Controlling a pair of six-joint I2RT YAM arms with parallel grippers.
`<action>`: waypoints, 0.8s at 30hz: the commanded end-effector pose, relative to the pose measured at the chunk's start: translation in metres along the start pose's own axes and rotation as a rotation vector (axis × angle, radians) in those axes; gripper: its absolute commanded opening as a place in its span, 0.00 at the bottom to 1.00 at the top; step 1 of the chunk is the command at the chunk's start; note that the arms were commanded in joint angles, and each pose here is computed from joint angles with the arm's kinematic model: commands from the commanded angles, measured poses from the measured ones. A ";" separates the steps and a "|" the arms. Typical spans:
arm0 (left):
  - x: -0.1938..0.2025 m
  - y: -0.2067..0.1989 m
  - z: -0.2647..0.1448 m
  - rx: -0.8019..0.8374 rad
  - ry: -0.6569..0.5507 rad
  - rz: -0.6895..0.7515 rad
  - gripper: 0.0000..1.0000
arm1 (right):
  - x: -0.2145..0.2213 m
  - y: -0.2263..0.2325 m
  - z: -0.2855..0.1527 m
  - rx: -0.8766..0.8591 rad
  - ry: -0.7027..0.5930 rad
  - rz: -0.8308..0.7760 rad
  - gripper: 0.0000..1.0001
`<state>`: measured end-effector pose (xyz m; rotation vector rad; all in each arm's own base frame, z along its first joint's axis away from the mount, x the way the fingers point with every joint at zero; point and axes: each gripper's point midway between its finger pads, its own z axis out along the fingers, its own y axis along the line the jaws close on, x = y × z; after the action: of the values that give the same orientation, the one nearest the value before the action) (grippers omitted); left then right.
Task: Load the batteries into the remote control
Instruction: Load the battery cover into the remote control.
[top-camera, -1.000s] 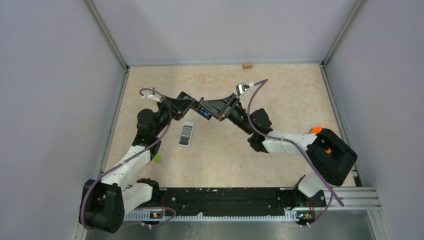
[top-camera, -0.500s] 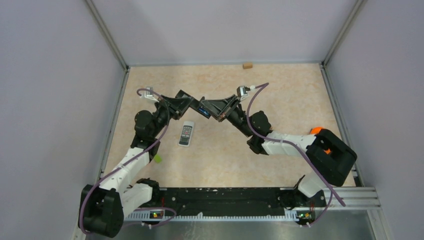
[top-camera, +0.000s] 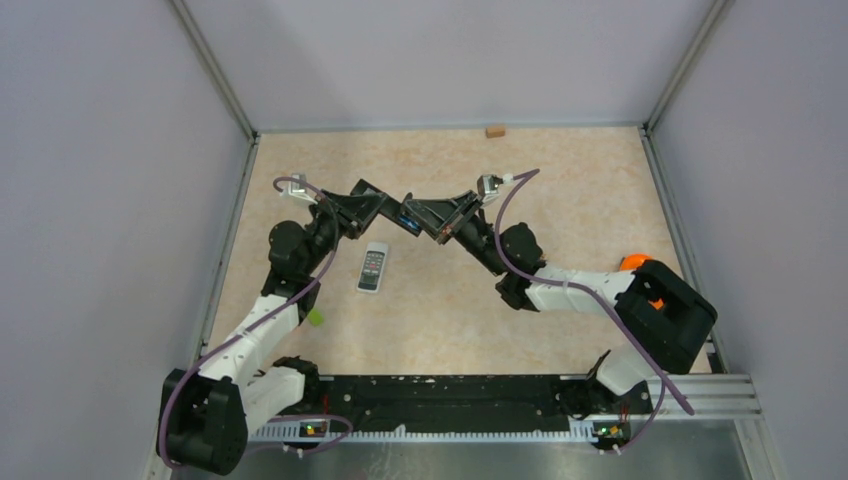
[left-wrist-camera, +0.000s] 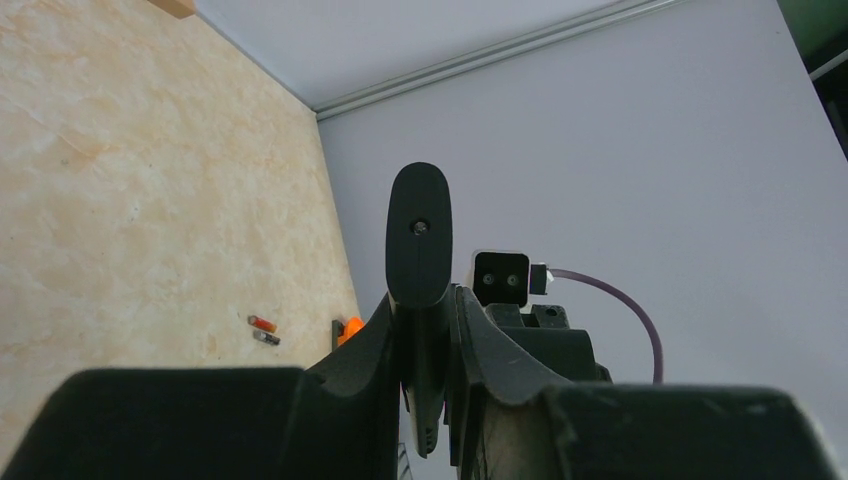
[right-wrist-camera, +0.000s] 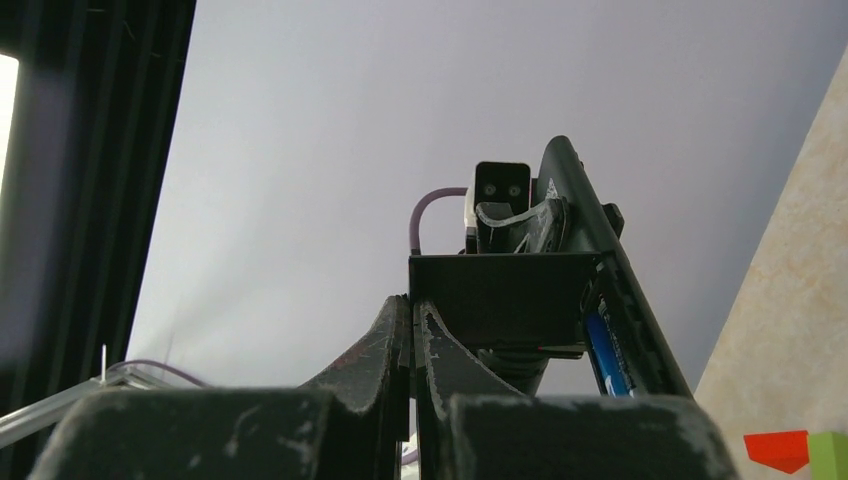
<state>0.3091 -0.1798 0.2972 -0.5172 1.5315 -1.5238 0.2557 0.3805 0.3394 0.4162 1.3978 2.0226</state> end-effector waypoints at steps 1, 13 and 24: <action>-0.005 -0.038 -0.002 0.126 -0.010 0.043 0.00 | 0.003 0.018 0.001 -0.070 -0.003 0.042 0.00; -0.004 -0.037 0.000 0.127 -0.002 0.038 0.00 | 0.010 0.004 0.005 -0.040 0.016 0.131 0.00; -0.006 -0.042 0.001 0.133 -0.006 0.021 0.00 | 0.006 -0.023 -0.016 0.131 -0.015 0.154 0.01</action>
<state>0.3091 -0.1801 0.2981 -0.5144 1.5281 -1.5286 0.2568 0.3784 0.3339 0.5402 1.4139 2.1024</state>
